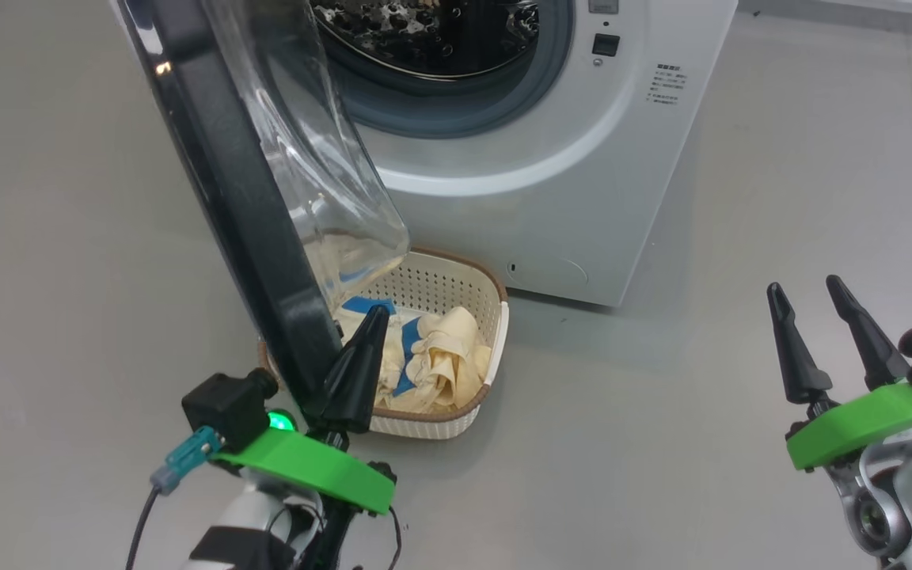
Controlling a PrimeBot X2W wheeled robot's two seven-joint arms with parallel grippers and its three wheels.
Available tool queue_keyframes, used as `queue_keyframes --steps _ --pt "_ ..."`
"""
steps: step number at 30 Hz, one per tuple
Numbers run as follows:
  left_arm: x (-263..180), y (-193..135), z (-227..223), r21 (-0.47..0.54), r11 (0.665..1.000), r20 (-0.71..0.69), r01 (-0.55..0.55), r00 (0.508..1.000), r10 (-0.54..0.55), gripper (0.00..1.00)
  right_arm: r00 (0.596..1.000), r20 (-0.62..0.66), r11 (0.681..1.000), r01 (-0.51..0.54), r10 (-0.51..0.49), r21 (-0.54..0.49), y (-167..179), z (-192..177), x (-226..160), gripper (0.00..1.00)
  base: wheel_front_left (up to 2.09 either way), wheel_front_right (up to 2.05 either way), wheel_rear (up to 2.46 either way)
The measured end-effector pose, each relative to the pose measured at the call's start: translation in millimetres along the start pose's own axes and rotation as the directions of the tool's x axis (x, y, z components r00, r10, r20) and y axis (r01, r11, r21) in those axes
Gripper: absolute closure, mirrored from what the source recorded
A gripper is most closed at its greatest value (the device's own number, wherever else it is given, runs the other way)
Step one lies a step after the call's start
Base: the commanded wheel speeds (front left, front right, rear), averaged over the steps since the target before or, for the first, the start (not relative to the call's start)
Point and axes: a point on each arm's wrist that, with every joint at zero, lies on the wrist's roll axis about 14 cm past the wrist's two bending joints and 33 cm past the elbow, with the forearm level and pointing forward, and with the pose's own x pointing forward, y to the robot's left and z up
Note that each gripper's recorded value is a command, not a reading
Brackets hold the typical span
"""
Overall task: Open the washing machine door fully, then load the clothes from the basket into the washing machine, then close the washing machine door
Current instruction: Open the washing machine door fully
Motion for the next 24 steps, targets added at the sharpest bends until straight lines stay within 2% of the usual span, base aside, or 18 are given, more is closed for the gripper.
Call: queue_keyframes --steps 11,24 --pt "-31.1 33.4 19.5 0.049 0.989 0.038 -0.136 0.99 0.134 1.0 0.998 -0.01 0.998 -0.059 0.059 0.001 19.4 -3.3 7.8 0.0 0.0 0.0 0.0" --pt "-62.1 81.4 48.2 0.104 0.949 0.098 -0.297 0.953 0.287 1.0 0.993 -0.023 0.994 -0.113 0.113 0.007 37.0 -8.8 15.7 0.0 0.0 0.0 0.0"
